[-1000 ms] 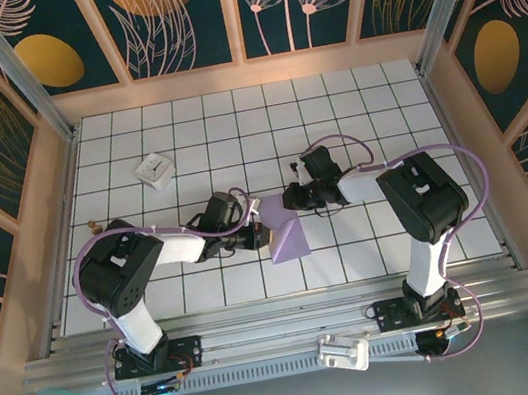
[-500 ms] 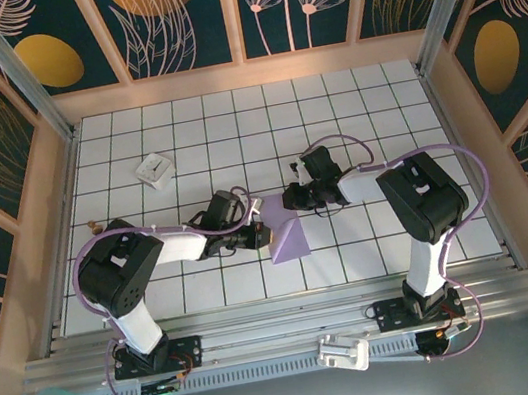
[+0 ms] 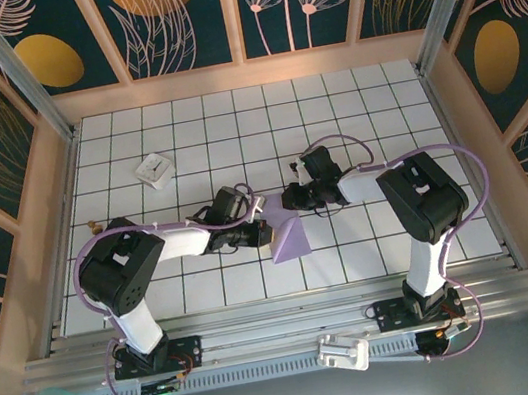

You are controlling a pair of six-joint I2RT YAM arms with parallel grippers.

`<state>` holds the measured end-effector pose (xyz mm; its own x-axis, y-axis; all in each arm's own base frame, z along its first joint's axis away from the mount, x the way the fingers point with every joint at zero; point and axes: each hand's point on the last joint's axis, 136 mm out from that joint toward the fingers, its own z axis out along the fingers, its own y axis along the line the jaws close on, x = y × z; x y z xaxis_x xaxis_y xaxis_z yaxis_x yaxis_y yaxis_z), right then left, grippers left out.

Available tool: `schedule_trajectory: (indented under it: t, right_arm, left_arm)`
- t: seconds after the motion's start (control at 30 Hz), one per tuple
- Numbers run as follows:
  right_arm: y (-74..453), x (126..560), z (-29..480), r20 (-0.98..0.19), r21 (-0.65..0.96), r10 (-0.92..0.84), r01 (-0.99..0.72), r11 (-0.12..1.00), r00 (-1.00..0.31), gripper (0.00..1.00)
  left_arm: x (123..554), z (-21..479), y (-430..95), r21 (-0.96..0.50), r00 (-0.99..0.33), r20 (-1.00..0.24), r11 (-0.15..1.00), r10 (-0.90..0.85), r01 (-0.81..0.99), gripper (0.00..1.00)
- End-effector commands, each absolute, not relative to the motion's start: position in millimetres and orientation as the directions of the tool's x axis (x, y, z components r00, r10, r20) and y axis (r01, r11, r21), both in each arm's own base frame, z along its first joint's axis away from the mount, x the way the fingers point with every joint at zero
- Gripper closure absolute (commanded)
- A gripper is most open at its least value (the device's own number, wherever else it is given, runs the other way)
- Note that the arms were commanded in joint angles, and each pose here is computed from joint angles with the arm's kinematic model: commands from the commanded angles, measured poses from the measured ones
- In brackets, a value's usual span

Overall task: Fold a paper plane with a square sheet of paper (pick it up from the middle)
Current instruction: Fold the triangle a second time at the center of the table.

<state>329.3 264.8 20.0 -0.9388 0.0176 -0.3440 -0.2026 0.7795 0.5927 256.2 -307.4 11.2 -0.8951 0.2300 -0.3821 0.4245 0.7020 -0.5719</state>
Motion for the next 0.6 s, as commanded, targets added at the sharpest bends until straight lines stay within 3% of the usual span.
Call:
schedule_trajectory:
  t: [0.0,0.57]
  right_arm:
    - [256,319,5,-0.290,0.565,0.009,-0.163,0.809,-0.957,0.82]
    - [247,350,71,-0.412,0.564,0.051,-0.211,0.799,-0.910,0.72]
  left_arm:
    - [235,-45,-268,-0.436,-0.940,-0.230,0.837,0.253,0.332,1.00]
    - [232,-48,-258,-0.390,-0.940,-0.221,0.859,0.261,0.331,1.00]
